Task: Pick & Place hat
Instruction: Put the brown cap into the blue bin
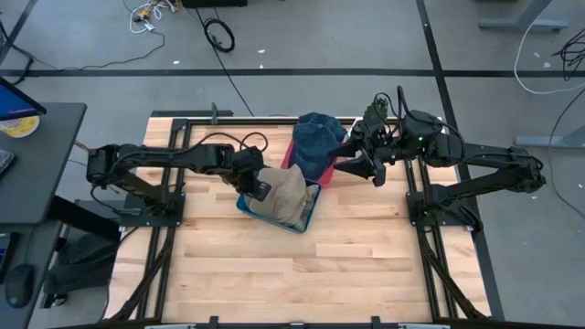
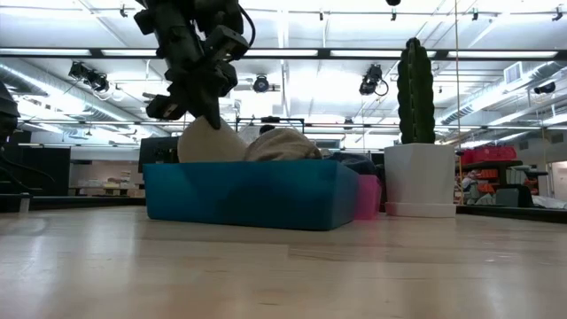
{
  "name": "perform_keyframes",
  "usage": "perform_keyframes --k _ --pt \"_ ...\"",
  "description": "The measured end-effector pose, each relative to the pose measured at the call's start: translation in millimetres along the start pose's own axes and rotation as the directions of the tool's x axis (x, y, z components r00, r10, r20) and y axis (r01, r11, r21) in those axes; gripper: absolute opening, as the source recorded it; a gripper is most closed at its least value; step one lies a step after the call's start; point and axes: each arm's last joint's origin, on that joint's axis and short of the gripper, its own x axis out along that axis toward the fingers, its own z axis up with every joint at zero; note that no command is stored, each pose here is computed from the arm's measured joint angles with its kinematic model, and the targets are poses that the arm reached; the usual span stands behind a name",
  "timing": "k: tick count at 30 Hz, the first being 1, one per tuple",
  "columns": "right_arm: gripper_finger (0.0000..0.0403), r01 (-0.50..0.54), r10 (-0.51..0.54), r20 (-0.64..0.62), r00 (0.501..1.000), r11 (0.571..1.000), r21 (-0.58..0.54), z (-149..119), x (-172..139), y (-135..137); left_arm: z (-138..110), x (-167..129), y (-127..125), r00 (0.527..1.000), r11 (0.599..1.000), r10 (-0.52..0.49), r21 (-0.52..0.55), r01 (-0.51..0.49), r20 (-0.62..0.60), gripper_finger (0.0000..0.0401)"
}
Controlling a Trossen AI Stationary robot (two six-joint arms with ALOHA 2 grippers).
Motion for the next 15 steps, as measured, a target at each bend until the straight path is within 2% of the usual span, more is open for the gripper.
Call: perform_keyframes --k 7,12,15 --pt "0.0265 0.0 0.0 0.0 1.0 1.0 0.0 0 0 0 -5 -15 -1 0.998 0.998 -0.058 0.016 0.059 -0.015 0.0013" --pt "0.0265 0.007 -0.007 0.001 1.0 1.0 -0.007 0 0 0 -7 -15 -1 0.996 0.995 -0.079 0.055 0.082 -0.046 0.0013" --pt "0.0265 0.033 -0.033 0.004 0.999 0.999 -0.014 -1 0 -1 -7 -15 -3 0.99 0.993 -0.112 0.036 0.115 -0.083 0.0013"
